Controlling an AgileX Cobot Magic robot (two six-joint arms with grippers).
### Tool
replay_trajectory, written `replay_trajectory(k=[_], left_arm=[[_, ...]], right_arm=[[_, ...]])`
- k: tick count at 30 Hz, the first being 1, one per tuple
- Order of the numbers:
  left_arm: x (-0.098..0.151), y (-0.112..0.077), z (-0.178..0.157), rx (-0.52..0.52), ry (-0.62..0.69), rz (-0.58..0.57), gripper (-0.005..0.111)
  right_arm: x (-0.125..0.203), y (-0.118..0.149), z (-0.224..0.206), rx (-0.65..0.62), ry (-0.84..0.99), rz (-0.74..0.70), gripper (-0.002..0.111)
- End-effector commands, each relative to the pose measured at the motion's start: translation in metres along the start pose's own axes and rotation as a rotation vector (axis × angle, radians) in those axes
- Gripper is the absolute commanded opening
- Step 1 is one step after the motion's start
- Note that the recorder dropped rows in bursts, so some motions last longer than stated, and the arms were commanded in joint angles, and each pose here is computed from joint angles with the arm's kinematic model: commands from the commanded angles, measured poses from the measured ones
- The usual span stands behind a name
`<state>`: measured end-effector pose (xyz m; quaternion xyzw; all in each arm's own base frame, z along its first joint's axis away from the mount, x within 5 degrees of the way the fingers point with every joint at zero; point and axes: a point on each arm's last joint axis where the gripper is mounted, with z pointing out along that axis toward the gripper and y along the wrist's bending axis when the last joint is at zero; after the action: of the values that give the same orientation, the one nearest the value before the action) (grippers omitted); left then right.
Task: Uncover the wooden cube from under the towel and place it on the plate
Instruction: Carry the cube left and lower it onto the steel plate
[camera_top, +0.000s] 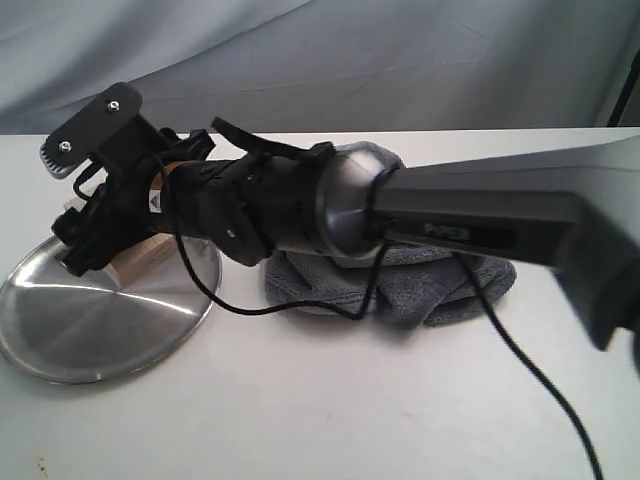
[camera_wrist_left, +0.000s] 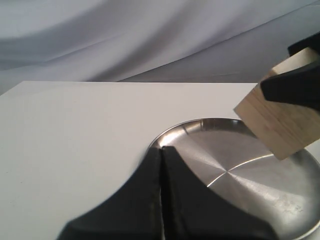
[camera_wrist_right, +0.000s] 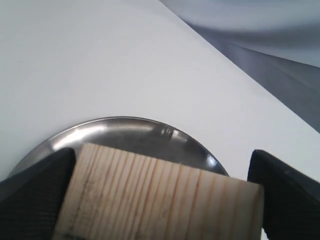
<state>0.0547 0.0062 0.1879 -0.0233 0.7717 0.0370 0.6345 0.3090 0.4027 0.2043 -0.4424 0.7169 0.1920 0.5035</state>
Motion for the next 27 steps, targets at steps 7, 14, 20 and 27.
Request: replay_trajectory(k=[7,14,20,27], left_arm=[[-0.001,0.0,0.0,-0.003,-0.017,-0.003,0.0],[-0.001,0.0,0.0,-0.003,-0.017,-0.003,0.0],[-0.001,0.0,0.0,-0.003,-0.017,-0.005,0.0],[-0.001,0.0,0.0,-0.003,-0.017,-0.005,0.0]], right_arm=[[0.014,0.003,0.057,0.002,-0.01,0.025,0.0],[0.022,0.005,0.074,0.001,-0.008,0.04,0.0],[0.032,0.007,0.081,0.001,-0.005,0.038,0.0],[0.034,0.007,0.083,0.002,-0.012,0.038,0.0]])
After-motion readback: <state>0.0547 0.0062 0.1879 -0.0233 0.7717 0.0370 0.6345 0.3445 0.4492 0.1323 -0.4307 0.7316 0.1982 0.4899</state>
